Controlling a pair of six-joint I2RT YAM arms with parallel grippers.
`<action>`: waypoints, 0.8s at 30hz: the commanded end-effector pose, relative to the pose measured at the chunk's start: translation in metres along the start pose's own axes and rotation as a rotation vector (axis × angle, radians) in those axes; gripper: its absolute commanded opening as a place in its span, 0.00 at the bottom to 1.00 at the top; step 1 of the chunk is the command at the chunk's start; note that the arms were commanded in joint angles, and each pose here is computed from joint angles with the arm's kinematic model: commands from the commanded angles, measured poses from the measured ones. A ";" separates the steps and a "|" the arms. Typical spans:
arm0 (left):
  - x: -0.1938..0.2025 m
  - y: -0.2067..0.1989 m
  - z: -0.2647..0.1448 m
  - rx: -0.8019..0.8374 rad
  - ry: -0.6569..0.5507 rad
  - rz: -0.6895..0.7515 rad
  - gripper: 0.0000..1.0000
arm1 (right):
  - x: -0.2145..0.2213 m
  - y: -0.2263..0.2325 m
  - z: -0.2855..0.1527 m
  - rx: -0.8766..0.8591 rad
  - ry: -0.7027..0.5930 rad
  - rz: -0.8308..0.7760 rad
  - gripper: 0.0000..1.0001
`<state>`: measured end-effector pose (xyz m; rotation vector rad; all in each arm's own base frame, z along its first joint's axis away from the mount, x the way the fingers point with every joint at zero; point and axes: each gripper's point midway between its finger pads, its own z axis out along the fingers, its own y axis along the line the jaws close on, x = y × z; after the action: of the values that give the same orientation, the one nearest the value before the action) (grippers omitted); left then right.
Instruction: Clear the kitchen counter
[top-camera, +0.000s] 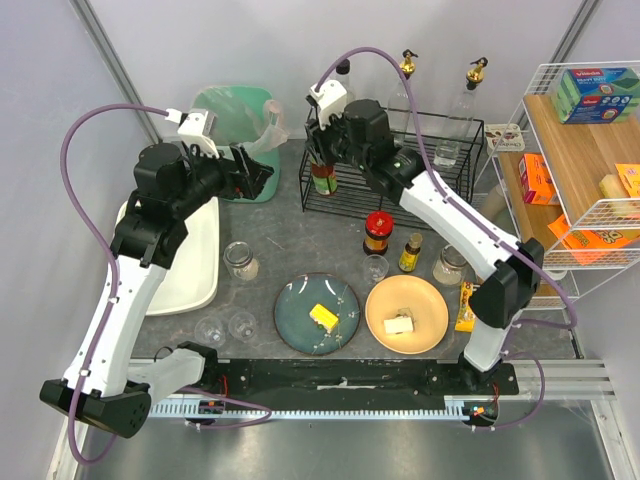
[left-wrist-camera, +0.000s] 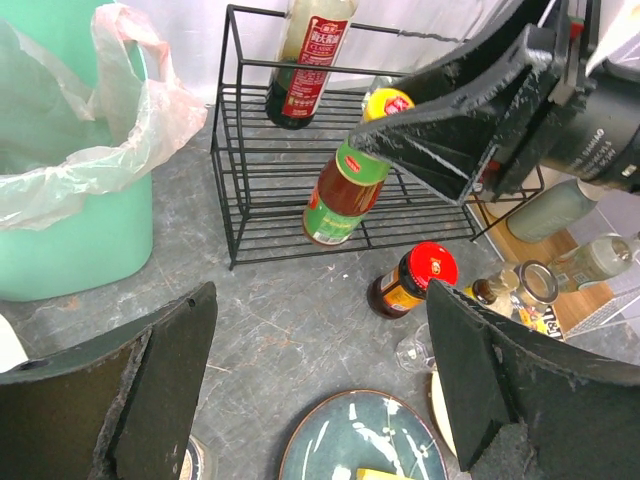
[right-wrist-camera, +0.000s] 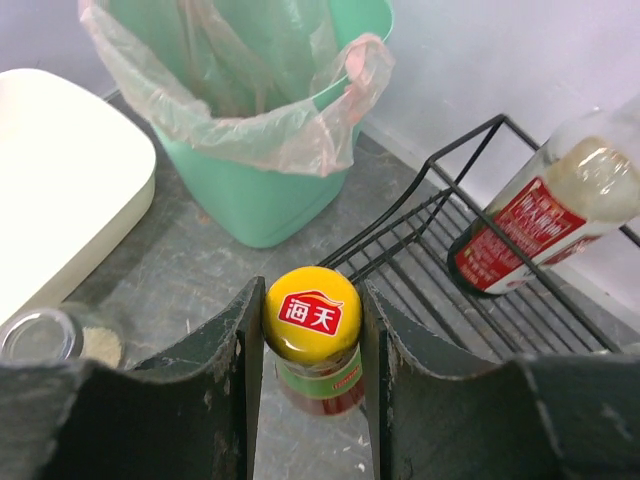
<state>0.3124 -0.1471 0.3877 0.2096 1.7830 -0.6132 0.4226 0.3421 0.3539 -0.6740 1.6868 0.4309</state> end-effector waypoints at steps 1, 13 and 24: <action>-0.022 -0.002 -0.012 -0.014 -0.067 0.060 0.90 | -0.114 -0.031 -0.020 0.115 -0.326 -0.042 0.00; -0.021 0.001 -0.017 -0.033 -0.065 0.080 0.90 | -0.116 -0.062 0.006 0.133 -0.364 0.006 0.00; -0.019 0.003 -0.016 -0.042 -0.056 0.092 0.90 | -0.093 -0.063 0.035 0.087 -0.333 0.033 0.00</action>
<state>0.3096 -0.1371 0.3886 0.2133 1.7767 -0.5470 0.5089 0.3250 0.3525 -0.5378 1.6445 0.3785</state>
